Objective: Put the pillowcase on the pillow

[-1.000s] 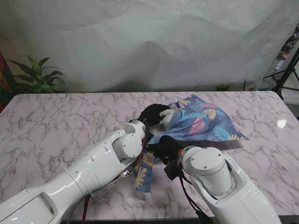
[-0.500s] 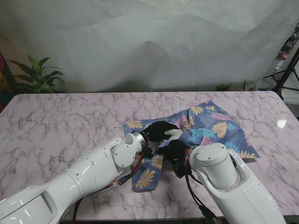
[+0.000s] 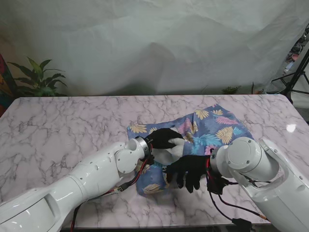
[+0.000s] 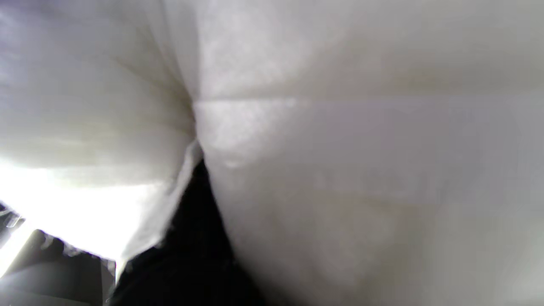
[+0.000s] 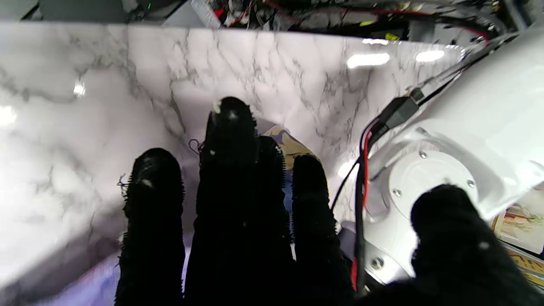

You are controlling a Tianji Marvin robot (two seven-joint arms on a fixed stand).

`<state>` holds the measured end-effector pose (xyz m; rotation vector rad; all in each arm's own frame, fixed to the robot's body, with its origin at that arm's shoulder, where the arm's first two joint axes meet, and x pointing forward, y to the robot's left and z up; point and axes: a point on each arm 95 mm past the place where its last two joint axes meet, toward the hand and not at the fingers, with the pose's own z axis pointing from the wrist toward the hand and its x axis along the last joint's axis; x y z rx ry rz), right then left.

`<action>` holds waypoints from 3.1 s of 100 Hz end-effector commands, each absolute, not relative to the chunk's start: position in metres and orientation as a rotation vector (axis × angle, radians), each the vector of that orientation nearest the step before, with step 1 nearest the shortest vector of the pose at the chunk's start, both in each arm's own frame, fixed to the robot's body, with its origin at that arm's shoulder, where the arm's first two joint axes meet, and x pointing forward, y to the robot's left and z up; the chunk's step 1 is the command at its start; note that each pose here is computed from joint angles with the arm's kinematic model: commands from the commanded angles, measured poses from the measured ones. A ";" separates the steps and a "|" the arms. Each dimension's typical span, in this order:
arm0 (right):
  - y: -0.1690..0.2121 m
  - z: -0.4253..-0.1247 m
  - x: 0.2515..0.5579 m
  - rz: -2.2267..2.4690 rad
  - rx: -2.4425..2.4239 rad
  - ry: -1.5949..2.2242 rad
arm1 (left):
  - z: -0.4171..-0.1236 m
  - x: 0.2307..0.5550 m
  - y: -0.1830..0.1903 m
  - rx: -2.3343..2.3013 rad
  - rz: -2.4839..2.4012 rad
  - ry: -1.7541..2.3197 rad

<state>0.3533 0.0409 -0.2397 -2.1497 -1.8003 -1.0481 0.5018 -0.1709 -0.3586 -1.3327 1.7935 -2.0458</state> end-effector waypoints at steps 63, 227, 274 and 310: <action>0.019 -0.246 0.402 -1.823 -1.818 -2.360 | -0.376 0.494 -0.178 -1.320 -2.050 1.836; 0.022 -0.262 0.435 -2.563 -2.059 -2.185 | -0.384 0.481 -0.173 -1.175 -2.133 1.881; 0.013 -0.270 0.435 -2.447 -2.083 -2.358 | -0.353 0.487 -0.153 -1.014 -2.041 1.740; 0.009 -0.283 0.443 -2.171 -2.069 -2.474 | -0.322 0.491 -0.135 -0.920 -2.055 1.663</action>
